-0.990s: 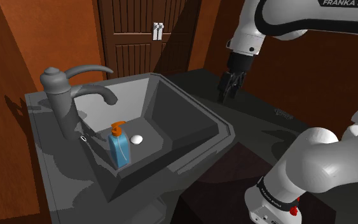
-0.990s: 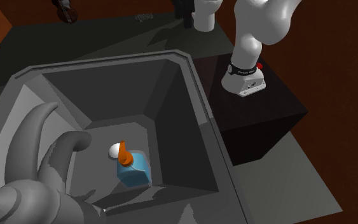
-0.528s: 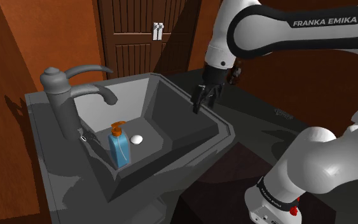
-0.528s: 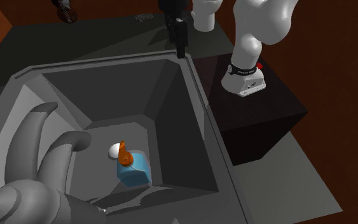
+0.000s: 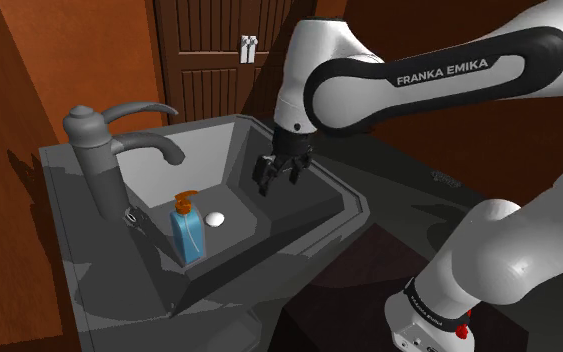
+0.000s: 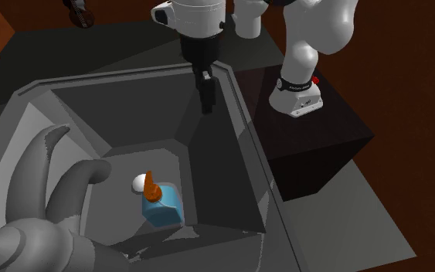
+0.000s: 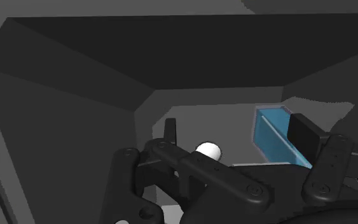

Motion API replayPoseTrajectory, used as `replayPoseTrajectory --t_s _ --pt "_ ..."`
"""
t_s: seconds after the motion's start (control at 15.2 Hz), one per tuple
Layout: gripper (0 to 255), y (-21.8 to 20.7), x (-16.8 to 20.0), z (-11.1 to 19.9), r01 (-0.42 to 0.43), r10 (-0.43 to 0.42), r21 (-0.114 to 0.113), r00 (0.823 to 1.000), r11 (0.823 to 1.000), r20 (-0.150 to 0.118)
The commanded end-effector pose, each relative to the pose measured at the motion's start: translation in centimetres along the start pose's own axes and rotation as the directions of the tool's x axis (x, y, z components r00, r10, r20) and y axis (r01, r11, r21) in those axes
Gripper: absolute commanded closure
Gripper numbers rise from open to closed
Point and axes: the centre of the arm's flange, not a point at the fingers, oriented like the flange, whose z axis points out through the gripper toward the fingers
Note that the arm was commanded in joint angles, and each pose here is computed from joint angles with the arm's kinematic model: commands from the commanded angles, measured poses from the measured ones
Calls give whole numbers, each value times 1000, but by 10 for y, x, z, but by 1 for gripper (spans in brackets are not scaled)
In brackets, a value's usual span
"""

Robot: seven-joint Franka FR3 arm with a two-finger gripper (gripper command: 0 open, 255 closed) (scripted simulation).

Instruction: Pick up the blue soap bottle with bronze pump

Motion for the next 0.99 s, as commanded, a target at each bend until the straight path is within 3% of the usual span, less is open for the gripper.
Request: replayPoseTrajectory --t_s 0.0,0.92 --pt "0 -24 8 15 -12 12 -11 1000 1000 -18" --pt "0 -165 87 112 -93 79 -95 987 991 -140"
